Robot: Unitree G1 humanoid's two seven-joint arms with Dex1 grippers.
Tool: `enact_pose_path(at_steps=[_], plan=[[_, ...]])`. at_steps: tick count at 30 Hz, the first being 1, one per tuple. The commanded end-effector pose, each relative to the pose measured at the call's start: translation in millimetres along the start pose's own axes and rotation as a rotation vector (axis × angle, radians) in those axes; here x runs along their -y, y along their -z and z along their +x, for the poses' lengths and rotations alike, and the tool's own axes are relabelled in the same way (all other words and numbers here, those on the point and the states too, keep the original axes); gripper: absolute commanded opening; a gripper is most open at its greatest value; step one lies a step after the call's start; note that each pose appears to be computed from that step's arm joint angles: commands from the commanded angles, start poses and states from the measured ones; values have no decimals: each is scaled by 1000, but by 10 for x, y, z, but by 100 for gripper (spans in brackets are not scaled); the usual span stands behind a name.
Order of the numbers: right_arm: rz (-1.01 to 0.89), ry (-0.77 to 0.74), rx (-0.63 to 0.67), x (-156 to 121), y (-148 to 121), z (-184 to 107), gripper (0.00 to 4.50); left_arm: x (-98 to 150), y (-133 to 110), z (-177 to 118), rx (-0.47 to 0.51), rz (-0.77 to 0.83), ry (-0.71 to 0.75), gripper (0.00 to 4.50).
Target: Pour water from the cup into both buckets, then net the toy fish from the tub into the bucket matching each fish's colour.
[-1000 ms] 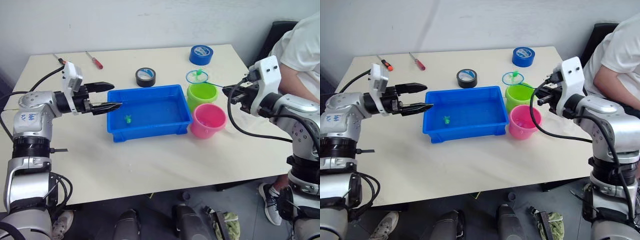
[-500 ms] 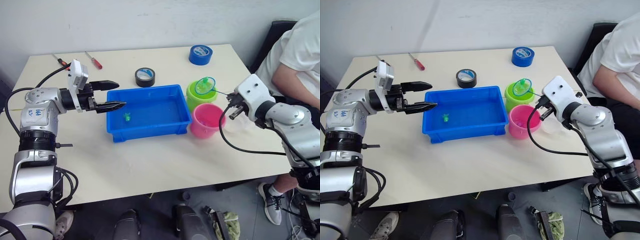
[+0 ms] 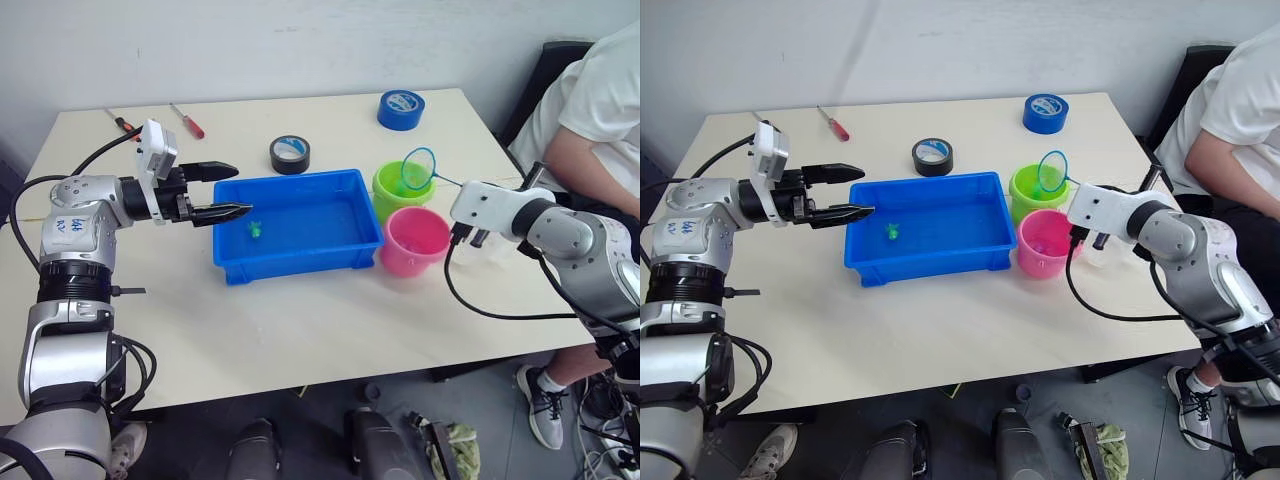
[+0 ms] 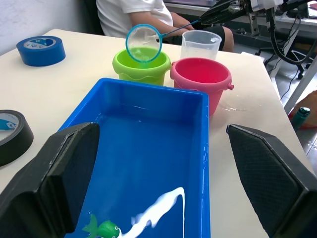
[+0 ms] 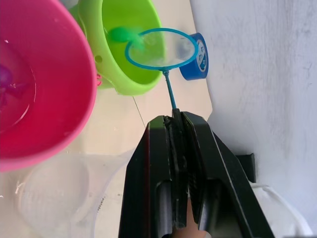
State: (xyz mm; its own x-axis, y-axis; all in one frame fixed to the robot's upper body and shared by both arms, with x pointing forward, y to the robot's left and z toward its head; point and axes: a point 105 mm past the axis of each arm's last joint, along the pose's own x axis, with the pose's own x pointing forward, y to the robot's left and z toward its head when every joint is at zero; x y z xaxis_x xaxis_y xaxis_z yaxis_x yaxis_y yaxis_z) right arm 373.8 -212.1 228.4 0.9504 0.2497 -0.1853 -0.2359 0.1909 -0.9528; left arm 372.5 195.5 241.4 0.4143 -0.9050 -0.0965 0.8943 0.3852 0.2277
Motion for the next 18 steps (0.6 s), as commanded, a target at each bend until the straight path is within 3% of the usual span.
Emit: enact_pose_path(at_steps=[1,7,10,14,18], plan=[[-66,41,4,140,-22,-42,0,2,-93,-35,15,34,-5,447],[-92,60,13,181,-38,-31,0,9,-81,-51,13,31,-9,447],[-37,110,66,371,-175,-98,0,-15,-78,-148,11,25,-46,447],[320,60,207,527,-443,-119,0,-56,-27,-425,-21,15,-131,447],[517,-122,318,381,-719,-55,0,-74,28,-681,-53,10,-211,447]])
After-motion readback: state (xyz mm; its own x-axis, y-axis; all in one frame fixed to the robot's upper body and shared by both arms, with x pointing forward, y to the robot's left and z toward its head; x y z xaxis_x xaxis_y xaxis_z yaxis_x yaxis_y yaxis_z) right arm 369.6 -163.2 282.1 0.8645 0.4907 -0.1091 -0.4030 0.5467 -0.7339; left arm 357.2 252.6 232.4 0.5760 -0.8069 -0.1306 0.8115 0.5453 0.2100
